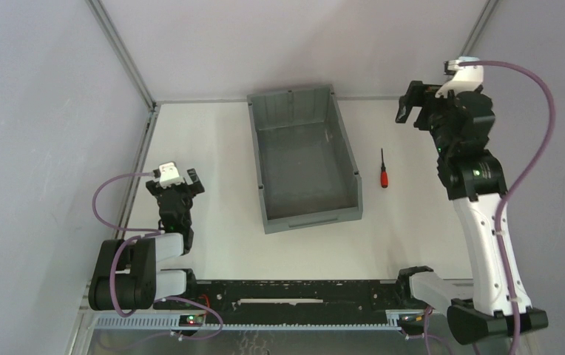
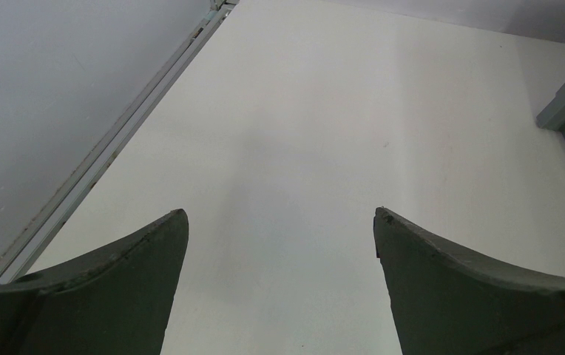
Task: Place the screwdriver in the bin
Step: Pick up the screwdriver from the center of the board, then place the screwdriver in the bin.
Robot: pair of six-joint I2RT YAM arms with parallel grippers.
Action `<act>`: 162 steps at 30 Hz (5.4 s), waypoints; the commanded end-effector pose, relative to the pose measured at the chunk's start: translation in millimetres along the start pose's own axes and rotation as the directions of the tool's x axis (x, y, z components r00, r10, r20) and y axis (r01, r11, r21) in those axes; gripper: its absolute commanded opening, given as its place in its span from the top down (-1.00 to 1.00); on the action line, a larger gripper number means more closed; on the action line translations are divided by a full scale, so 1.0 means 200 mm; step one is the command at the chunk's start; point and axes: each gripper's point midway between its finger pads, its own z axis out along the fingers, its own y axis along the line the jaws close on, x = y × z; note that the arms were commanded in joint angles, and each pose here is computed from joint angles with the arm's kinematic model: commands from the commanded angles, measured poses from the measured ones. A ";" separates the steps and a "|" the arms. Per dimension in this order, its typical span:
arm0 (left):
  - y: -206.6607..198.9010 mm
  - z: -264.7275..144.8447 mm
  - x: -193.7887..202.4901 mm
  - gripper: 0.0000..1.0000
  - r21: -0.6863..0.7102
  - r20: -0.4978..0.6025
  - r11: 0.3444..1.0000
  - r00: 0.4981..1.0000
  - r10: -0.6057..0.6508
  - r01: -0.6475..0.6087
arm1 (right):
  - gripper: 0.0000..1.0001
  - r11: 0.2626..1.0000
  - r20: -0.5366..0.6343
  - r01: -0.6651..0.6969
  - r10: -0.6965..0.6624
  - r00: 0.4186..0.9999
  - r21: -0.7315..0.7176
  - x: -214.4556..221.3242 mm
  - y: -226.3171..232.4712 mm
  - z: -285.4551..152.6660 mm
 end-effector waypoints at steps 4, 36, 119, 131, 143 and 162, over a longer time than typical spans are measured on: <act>-0.01 0.04 -0.12 -1.00 0.003 0.067 1.000 0.998 -0.001 0.001 | -0.99 0.999 -0.190 0.013 -0.006 0.982 0.034 0.33 -0.05 0.22; -0.01 0.04 -0.12 -1.00 0.003 0.066 1.000 0.998 -0.001 0.001 | -0.78 0.992 -0.797 0.007 0.097 0.596 0.126 1.87 -0.16 0.57; -0.01 0.04 -0.12 -1.00 0.003 0.066 1.000 0.998 -0.001 0.001 | 0.64 0.983 -0.420 0.006 -0.083 0.904 -0.183 0.23 0.80 0.33; -0.01 0.04 -0.12 -1.00 0.001 0.066 1.000 0.998 -0.001 0.001 | 0.65 0.961 -0.432 -0.018 -0.107 0.895 -0.275 0.35 1.13 0.37; -0.01 0.04 -0.12 -1.00 0.002 0.066 1.000 0.998 -0.001 0.001 | 0.68 0.967 -0.533 0.004 -0.144 0.834 -0.255 0.82 1.12 0.43; -0.01 0.04 -0.12 -1.00 0.003 0.066 1.000 0.998 -0.001 0.000 | 0.70 0.969 -0.716 0.049 -0.211 0.666 -0.240 1.72 1.10 0.50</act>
